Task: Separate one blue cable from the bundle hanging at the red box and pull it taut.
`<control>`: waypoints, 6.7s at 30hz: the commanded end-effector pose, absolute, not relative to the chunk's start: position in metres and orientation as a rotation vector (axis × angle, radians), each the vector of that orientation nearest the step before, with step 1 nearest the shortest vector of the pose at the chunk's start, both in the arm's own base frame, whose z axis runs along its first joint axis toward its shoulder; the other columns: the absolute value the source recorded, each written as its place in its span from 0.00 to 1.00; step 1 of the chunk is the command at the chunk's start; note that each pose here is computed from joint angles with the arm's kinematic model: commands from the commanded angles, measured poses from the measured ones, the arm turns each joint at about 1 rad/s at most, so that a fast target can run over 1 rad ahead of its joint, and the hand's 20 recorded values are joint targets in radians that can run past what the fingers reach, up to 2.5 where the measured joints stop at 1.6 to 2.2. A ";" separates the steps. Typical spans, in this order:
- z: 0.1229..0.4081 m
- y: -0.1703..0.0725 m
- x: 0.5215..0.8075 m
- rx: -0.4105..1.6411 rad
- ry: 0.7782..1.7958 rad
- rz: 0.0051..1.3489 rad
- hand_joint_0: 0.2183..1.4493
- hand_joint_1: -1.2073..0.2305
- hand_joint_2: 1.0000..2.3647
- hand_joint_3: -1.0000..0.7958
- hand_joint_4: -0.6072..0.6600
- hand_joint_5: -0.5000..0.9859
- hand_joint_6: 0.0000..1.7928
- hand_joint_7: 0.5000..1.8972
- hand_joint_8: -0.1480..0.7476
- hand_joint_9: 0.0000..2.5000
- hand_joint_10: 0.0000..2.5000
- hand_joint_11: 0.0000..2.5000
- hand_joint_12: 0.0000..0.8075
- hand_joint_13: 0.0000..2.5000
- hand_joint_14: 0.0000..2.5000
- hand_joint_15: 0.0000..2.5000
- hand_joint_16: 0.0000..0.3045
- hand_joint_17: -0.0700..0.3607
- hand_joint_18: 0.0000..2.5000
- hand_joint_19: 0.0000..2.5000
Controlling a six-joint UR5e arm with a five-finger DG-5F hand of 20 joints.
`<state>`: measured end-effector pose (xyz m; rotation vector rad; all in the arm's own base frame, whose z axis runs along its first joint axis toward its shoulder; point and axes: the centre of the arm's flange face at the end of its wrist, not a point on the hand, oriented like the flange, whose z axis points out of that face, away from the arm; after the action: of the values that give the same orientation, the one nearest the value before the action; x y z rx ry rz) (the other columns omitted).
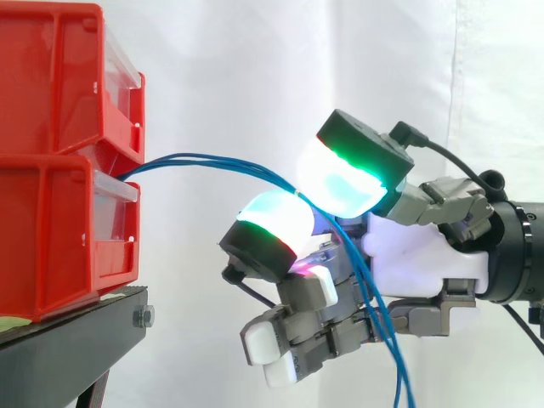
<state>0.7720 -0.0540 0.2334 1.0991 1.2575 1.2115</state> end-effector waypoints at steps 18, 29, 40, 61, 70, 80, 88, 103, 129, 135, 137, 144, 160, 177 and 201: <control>0.257 -0.064 0.761 1.114 1.286 1.182 0.35 0.31 0.00 0.31 0.55 0.22 0.50 0.54 0.51 0.42 0.01 0.38 0.38 0.33 0.01 0.19 0.11 0.33 0.27 0.16; 0.257 -0.068 0.760 1.118 1.281 1.177 0.45 0.19 0.00 0.28 0.55 0.21 0.51 0.51 0.49 0.40 0.01 0.38 0.37 0.32 0.01 0.19 0.11 0.33 0.27 0.16; 0.256 -0.071 0.760 1.120 1.281 1.174 0.24 0.24 0.00 0.28 0.59 0.22 0.51 0.48 0.52 0.42 0.01 0.39 0.39 0.33 0.01 0.20 0.12 0.35 0.28 0.17; 0.256 -0.072 0.759 1.129 1.286 1.171 0.45 0.21 0.01 0.39 0.50 0.20 0.52 0.58 0.50 0.41 0.01 0.39 0.38 0.33 0.01 0.20 0.11 0.34 0.27 0.19; 0.256 -0.074 0.759 1.131 1.283 1.168 0.47 0.18 0.00 0.28 0.49 0.22 0.52 0.59 0.49 0.43 0.01 0.39 0.37 0.33 0.01 0.21 0.11 0.34 0.29 0.17; 0.260 -0.076 0.754 1.138 1.310 1.166 0.35 0.14 0.00 0.28 0.55 0.25 0.52 0.60 0.50 0.47 0.01 0.40 0.36 0.36 0.01 0.23 0.10 0.33 0.30 0.19; 0.266 -0.082 0.747 1.161 1.331 1.145 0.23 0.30 0.00 0.28 0.59 0.25 0.50 0.55 0.53 0.48 0.01 0.39 0.41 0.37 0.01 0.24 0.13 0.36 0.30 0.19; 0.266 -0.086 0.747 1.164 1.327 1.140 0.32 0.30 0.02 0.46 0.58 0.24 0.50 0.63 0.53 0.46 0.01 0.40 0.40 0.36 0.01 0.24 0.12 0.35 0.30 0.20; 0.301 -0.123 0.726 1.100 1.374 0.991 0.30 0.19 0.00 0.28 0.60 0.26 0.51 0.62 0.49 0.46 0.01 0.40 0.38 0.34 0.01 0.24 0.12 0.35 0.28 0.19; 0.301 -0.123 0.726 1.101 1.370 0.988 0.21 0.26 0.00 0.28 0.60 0.26 0.50 0.56 0.52 0.47 0.01 0.39 0.42 0.34 0.01 0.23 0.13 0.38 0.29 0.19; 0.301 -0.123 0.726 1.101 1.370 0.988 0.21 0.30 0.00 0.28 0.60 0.26 0.50 0.56 0.53 0.47 0.01 0.39 0.42 0.34 0.01 0.23 0.14 0.38 0.29 0.19; 0.301 -0.123 0.726 1.104 1.368 0.990 0.27 0.41 0.00 0.28 0.59 0.25 0.49 0.56 0.51 0.45 0.01 0.39 0.41 0.33 0.01 0.23 0.13 0.37 0.28 0.20; 0.301 -0.124 0.726 1.106 1.368 0.988 0.39 0.23 0.02 0.42 0.52 0.23 0.52 0.62 0.49 0.44 0.01 0.40 0.39 0.33 0.01 0.23 0.12 0.36 0.28 0.20; 0.299 -0.124 0.725 1.139 1.358 1.011 0.33 0.18 0.00 0.28 0.57 0.25 0.51 0.58 0.47 0.44 0.01 0.40 0.37 0.32 0.01 0.24 0.12 0.35 0.27 0.20; 0.300 -0.124 0.724 1.182 1.340 1.042 0.30 0.31 0.01 0.41 0.59 0.24 0.50 0.57 0.51 0.45 0.01 0.39 0.41 0.32 0.01 0.24 0.13 0.37 0.27 0.21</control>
<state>0.7242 -0.1235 0.2986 1.1828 1.3420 1.0419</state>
